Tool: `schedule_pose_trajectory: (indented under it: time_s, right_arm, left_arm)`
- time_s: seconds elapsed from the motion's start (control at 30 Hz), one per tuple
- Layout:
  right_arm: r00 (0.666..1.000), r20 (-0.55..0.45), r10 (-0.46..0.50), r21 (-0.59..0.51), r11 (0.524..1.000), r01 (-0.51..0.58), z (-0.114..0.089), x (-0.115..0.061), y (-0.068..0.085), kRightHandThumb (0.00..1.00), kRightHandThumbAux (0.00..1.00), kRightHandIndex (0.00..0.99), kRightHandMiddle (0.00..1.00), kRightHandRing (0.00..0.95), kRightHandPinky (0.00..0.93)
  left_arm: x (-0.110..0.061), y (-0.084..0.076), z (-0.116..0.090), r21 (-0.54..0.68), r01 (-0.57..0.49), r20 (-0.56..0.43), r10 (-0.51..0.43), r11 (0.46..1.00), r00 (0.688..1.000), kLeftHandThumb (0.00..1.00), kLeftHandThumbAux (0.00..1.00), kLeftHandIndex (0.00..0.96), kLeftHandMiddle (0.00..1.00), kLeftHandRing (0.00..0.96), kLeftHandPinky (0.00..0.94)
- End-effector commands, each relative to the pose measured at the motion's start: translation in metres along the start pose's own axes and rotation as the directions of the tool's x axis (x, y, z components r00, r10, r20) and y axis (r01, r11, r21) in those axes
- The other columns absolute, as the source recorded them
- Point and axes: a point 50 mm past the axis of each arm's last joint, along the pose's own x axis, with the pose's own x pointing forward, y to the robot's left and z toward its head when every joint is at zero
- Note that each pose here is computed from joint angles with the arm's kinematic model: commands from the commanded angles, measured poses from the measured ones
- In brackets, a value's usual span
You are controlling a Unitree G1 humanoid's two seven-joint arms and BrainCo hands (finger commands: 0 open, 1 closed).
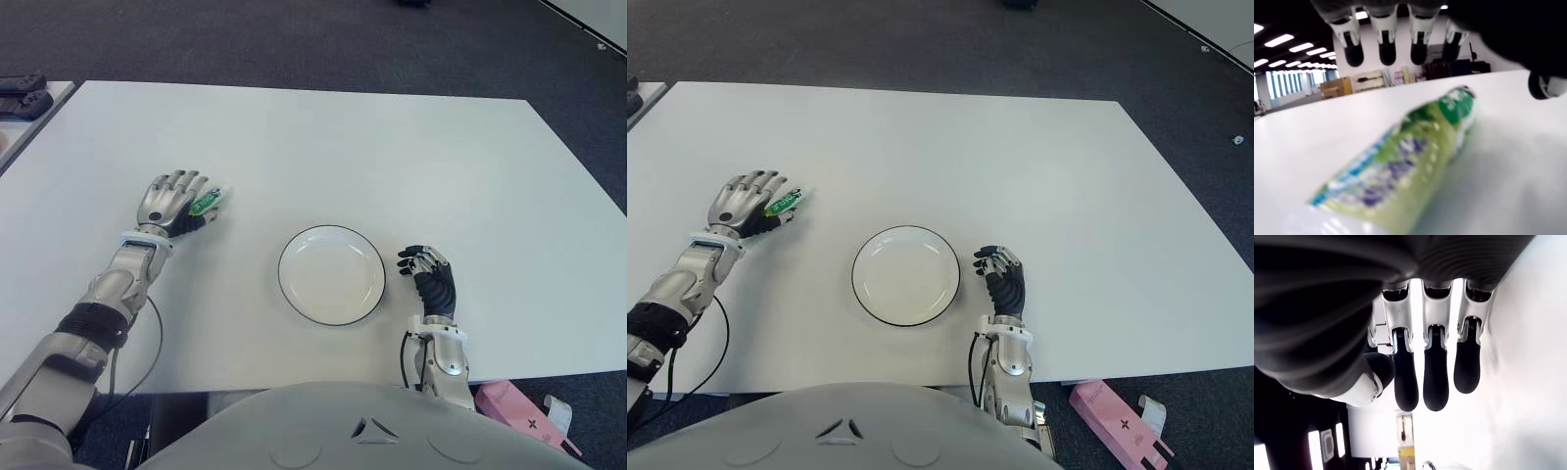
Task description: Put the toothpaste on the table into the plate.
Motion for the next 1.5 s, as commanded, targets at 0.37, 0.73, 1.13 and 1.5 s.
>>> schedule_pose_trajectory:
  time_s: [0.37, 0.73, 1.13, 1.5]
  right_arm:
    - [0.999, -0.053, -0.007, 0.006, 1.000, 0.008, -0.007, -0.002, 0.001, 0.713, 0.728, 0.430, 0.501, 0.521, 0.520]
    - [0.999, -0.052, -0.011, -0.003, 1.000, 0.011, -0.008, -0.002, 0.001, 0.713, 0.728, 0.431, 0.501, 0.523, 0.526]
    - [0.998, -0.055, -0.008, 0.002, 1.000, 0.008, -0.007, -0.002, 0.000, 0.712, 0.728, 0.430, 0.501, 0.518, 0.517]
    - [0.999, -0.054, -0.003, 0.004, 1.000, 0.003, -0.006, -0.003, 0.000, 0.711, 0.728, 0.430, 0.503, 0.518, 0.517]
  left_arm:
    - [-0.009, 0.006, -0.004, -0.092, -0.036, -0.137, 0.023, 0.995, 0.990, 0.445, 0.131, 0.000, 0.000, 0.000, 0.000]
    - [-0.017, 0.006, -0.006, -0.131, 0.026, -0.189, -0.051, 0.991, 0.981, 0.451, 0.127, 0.000, 0.000, 0.000, 0.000]
    - [-0.023, 0.002, -0.006, -0.121, 0.038, -0.230, -0.065, 0.992, 0.971, 0.418, 0.129, 0.000, 0.000, 0.000, 0.000]
    - [-0.026, 0.003, -0.004, -0.135, 0.131, -0.197, -0.156, 0.982, 0.968, 0.393, 0.144, 0.000, 0.000, 0.000, 0.000]
